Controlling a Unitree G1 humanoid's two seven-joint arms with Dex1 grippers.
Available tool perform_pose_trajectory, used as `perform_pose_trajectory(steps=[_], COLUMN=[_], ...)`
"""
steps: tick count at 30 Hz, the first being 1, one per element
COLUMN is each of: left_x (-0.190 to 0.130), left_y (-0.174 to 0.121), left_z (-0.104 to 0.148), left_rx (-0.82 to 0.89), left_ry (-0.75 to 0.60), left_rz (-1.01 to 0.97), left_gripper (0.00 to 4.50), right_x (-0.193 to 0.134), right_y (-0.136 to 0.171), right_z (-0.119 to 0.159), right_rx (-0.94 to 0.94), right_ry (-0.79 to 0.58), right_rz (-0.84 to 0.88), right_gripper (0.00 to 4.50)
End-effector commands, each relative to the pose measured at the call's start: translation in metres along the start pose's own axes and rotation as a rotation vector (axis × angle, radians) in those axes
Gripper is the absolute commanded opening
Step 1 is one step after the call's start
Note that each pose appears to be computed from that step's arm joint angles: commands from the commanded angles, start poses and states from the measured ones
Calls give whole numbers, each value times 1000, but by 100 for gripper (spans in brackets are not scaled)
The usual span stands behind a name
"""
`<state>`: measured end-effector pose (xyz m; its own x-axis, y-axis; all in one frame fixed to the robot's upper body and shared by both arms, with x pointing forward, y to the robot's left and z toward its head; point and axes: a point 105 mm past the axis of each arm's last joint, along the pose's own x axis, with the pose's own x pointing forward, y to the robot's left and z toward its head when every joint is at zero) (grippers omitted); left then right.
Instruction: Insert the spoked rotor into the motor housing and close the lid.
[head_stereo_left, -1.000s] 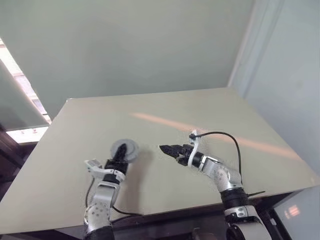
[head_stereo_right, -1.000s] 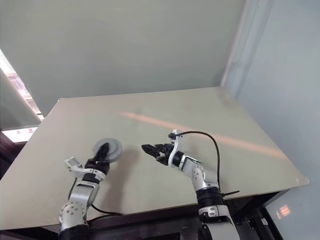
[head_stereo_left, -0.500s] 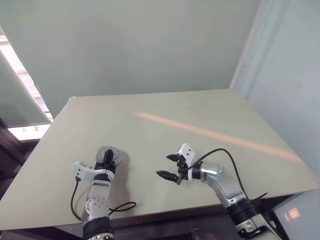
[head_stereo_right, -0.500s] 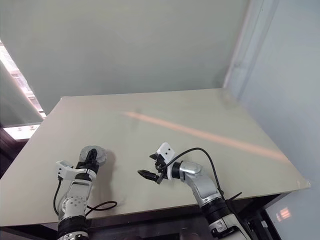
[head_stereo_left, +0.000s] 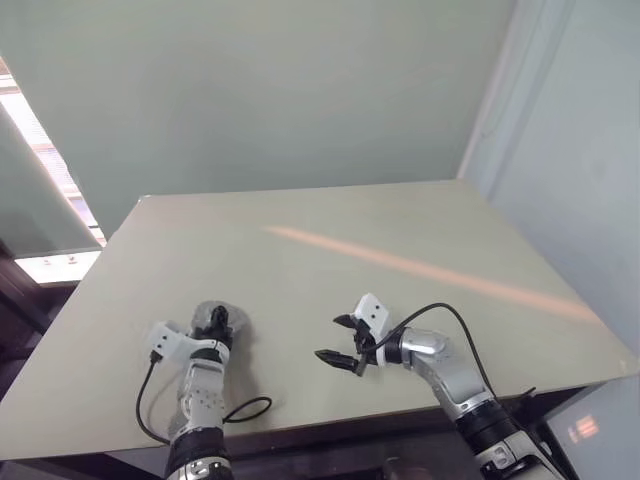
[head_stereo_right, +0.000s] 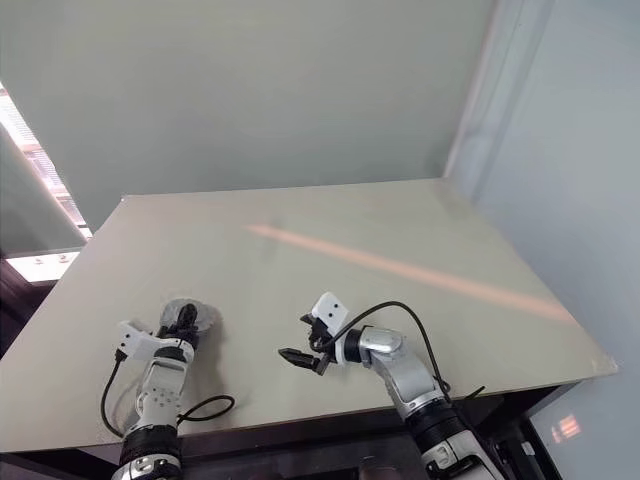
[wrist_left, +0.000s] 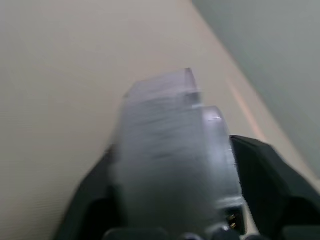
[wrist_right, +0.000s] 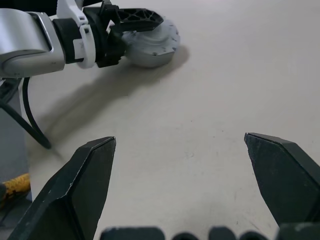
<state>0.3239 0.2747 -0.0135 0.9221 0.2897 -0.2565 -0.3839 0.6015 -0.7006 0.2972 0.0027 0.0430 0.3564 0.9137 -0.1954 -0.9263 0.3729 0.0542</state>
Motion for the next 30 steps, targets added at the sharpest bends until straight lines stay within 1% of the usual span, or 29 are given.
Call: perform_pose_trajectory(steps=[1,3,5,9,12,15,18,20,22,26,30], left_x=[4,3,1,-3,-7,-12,-15,-16,-18,-27,-47], left_y=[0,6,11,21,15,4,-10,-33,-47,-72,-103], left_z=[13,16,20,40,55,71,74,68,60,36,7], left_rx=[100,165,273,474,602,675,693,677,671,739,775], left_ry=[-38,-44,-59,-161,-252,-359,-398,-370,-318,-151,24], left_rz=[34,78,123,228,237,216,129,-48,-171,-401,-666], left_gripper=[439,445,445,445,445,445,445,445,445,445,445], right_x=[2,2,2,2,3,3,3,1,0,-6,-20], right_y=[-1,-1,-1,-3,-4,-6,-8,-13,-17,-28,-42], right_z=[19,18,18,17,16,16,16,17,19,23,28], right_rx=[-57,-58,-58,-58,-58,-59,-60,-59,-58,-36,5], right_ry=[-51,-49,-48,-41,-36,-33,-35,-43,-49,-68,-97], right_rz=[3,2,1,0,-1,-4,-10,-27,-42,-79,-130], right_gripper=[450,450,450,450,450,450,450,450,450,450,450])
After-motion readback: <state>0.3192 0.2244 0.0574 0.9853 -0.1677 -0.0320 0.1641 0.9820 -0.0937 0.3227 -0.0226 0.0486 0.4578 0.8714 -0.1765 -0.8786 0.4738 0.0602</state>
